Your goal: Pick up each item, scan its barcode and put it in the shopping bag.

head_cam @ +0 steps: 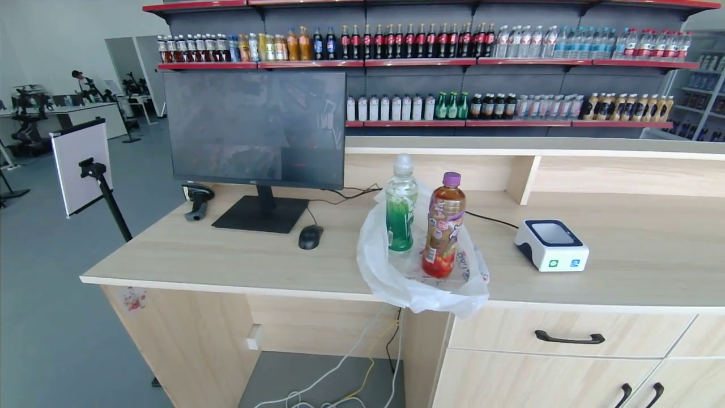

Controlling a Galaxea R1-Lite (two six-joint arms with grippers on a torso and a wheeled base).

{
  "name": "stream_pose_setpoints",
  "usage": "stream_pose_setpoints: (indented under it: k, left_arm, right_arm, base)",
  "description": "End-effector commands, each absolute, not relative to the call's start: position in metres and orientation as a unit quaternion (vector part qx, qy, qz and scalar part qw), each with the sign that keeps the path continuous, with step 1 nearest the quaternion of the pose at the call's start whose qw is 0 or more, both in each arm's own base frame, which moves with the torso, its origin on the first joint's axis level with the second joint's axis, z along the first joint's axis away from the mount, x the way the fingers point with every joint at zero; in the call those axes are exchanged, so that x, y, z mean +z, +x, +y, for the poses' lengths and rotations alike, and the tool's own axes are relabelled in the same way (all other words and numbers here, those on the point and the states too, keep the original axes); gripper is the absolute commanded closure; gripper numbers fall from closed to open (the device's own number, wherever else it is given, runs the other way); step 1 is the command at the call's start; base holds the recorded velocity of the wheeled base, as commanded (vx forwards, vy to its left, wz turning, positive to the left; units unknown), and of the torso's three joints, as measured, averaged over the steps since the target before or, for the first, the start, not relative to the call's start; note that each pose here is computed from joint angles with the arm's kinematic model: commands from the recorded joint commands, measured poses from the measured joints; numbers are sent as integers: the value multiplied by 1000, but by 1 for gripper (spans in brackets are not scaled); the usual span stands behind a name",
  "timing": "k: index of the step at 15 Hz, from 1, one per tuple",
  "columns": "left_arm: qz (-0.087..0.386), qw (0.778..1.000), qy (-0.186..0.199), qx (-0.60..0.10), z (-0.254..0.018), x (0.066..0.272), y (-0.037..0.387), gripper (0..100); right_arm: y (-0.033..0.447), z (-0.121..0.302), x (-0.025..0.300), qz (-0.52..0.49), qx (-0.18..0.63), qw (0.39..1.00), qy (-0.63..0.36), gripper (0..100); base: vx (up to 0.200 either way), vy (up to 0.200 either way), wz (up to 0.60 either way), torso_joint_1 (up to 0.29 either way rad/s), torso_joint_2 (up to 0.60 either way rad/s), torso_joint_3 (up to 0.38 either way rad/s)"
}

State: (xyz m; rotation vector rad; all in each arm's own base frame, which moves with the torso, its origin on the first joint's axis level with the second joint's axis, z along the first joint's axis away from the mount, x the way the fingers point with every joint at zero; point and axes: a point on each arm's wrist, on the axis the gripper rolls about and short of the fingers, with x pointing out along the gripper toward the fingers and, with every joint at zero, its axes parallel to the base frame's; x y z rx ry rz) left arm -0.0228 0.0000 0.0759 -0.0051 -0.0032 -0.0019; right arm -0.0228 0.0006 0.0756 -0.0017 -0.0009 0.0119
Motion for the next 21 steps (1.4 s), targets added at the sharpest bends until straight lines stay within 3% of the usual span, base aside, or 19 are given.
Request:
stream_pose_setpoints:
  k: [1,12,21]
  left_arm:
    - [-2,1000,-3,-1,0,76,-23,0]
    - [-1,1000,-4,-1,0,76,-23,0]
    - [-1,1000,-5,-1,0,76,-23,0]
  right_arm:
    - [-23,1,75,0,6,1000,-1,0]
    - [-23,1,75,0,6,1000,-2,0]
    - [-23,1,75,0,6,1000,-1,0]
  base:
    - [0,-200,0,7,-12,2]
    - [0,-200,0,8,2,0]
    - [0,0,0,0,0,0]
